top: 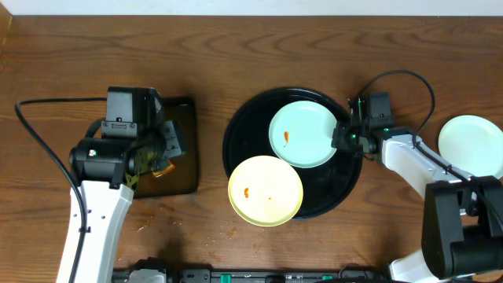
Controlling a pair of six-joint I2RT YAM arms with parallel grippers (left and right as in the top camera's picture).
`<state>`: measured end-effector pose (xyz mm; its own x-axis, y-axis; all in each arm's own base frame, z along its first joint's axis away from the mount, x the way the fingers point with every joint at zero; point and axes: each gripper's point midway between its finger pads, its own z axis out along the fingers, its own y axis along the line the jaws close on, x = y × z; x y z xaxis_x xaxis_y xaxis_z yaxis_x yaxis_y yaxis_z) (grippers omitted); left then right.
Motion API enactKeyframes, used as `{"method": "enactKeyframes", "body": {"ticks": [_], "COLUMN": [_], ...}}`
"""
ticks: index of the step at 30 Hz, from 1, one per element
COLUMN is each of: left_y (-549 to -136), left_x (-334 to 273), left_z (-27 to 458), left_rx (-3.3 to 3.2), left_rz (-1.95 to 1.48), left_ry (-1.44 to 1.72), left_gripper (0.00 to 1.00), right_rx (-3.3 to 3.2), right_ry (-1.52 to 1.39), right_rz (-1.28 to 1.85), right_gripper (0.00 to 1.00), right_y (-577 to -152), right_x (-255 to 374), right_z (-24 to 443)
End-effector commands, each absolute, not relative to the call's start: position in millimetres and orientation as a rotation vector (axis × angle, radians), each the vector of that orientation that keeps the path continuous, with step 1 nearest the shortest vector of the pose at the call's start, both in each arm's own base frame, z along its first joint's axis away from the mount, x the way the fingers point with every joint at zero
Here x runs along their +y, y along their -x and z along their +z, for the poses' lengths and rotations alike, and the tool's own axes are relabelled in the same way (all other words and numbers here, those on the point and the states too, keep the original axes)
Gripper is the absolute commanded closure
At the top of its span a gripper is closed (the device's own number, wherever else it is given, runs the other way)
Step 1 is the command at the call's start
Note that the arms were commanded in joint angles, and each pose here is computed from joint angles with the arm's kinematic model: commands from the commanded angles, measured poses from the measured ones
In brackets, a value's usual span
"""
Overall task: Clean dirty plates on tray and stack at the side
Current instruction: 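Move right gripper back and pin the other light blue plate's rim, then dip and grasp the sponge in the water tray with left gripper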
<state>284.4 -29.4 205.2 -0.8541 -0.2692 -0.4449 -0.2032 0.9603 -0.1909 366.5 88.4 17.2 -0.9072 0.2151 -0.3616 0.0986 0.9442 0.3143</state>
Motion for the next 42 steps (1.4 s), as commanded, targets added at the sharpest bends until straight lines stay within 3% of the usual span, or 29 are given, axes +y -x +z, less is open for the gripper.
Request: {"method": "enactKeyframes", "body": {"ticks": [1, 16, 23, 26, 32, 34, 35, 39, 42], "left_y": [-288, -312, -305, -307, -322, -323, -324, -334, -339], "left_x": [-17, 29, 55, 54, 19, 18, 19, 22, 22], "left_z": [194, 93, 39, 16, -13, -12, -9, 28, 52], "left_rx": [2.655, 2.856, 2.922, 2.970, 3.119, 3.124, 3.117, 3.027, 2.957], "left_rz": [-0.067, 0.316, 0.386, 0.304, -0.045, -0.062, -0.066, -0.085, -0.099], "left_ry": [0.340, 0.674, 0.986, 1.033, 0.760, 0.725, 0.727, 0.714, 0.692], "left_gripper": [0.43, 0.44, 0.52, 0.60, 0.70, 0.89, 0.92, 0.92, 0.71], "right_rx": [2.710, 2.756, 2.755, 2.756, 2.753, 2.754, 2.754, 2.754, 2.751], "right_ry": [-0.320, -0.387, -0.384, -0.384, -0.389, -0.388, -0.387, -0.386, -0.386], "right_rz": [0.382, 0.353, 0.353, 0.352, 0.360, 0.360, 0.364, 0.369, 0.370], "right_gripper": [0.99, 0.99, 0.99, 0.99, 0.99, 0.99, 0.99, 0.99, 0.99], "right_y": [-366, -363, -364, -364, -364, -364, -364, -364, -365], "right_x": [85, 82, 82, 82, 83, 83, 83, 84, 84], "right_z": [11, -14, -14, -14, -14, -14, -14, -14, -13]}}
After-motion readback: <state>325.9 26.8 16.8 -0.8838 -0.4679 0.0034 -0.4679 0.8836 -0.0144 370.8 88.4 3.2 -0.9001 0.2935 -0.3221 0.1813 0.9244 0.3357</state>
